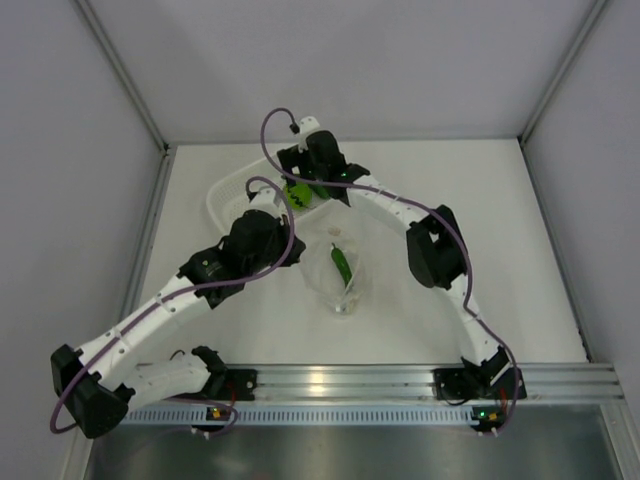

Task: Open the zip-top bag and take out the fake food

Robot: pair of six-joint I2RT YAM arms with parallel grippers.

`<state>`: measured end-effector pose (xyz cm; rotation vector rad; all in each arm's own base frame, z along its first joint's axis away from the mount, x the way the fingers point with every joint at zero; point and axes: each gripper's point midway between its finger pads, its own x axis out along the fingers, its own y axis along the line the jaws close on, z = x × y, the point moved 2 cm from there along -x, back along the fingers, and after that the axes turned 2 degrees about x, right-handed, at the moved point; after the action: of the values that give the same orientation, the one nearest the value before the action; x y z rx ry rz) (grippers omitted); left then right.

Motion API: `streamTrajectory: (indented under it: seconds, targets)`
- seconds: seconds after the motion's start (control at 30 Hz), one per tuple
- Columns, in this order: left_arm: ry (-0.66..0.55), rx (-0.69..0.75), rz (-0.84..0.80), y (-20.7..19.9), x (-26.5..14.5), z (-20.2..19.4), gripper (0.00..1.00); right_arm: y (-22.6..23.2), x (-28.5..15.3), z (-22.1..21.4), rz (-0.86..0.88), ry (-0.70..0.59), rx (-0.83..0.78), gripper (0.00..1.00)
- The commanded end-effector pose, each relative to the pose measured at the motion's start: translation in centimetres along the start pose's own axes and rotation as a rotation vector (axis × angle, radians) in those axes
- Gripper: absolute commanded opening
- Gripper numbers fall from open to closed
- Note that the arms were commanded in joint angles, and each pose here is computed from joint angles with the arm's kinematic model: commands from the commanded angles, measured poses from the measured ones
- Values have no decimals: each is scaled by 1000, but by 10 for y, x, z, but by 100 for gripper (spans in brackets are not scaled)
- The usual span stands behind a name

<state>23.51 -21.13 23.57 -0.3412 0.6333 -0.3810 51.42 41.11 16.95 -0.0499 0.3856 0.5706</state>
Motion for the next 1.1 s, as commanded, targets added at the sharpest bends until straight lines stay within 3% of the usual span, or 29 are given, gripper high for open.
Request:
streamTrajectory:
  seconds: [0.0,0.03,0.17,0.33,0.43,0.7,1.07]
  targets:
    - [-35,7,-32,-9,-5,14,0,-10,-48,90,4,-190,7,100]
    - [-33,7,-31,-8,-4,13,0,-12,-66,110,1,-232,13,99]
    - [-27,-9,-36,-12,-2,15,0,-26,-104,120,-49,-279,36,99]
    - [-26,-33,-31,-16,3,19,0,-22,-160,135,56,-281,65,99]
    - [-47,-85,-25,-19,3,25,0,-22,-184,135,60,-243,108,84]
    - [-98,-179,-45,-27,6,36,0,0,-241,111,177,-91,212,63]
    - [-147,-326,25,-19,16,42,0,-4,-300,55,66,79,283,34]
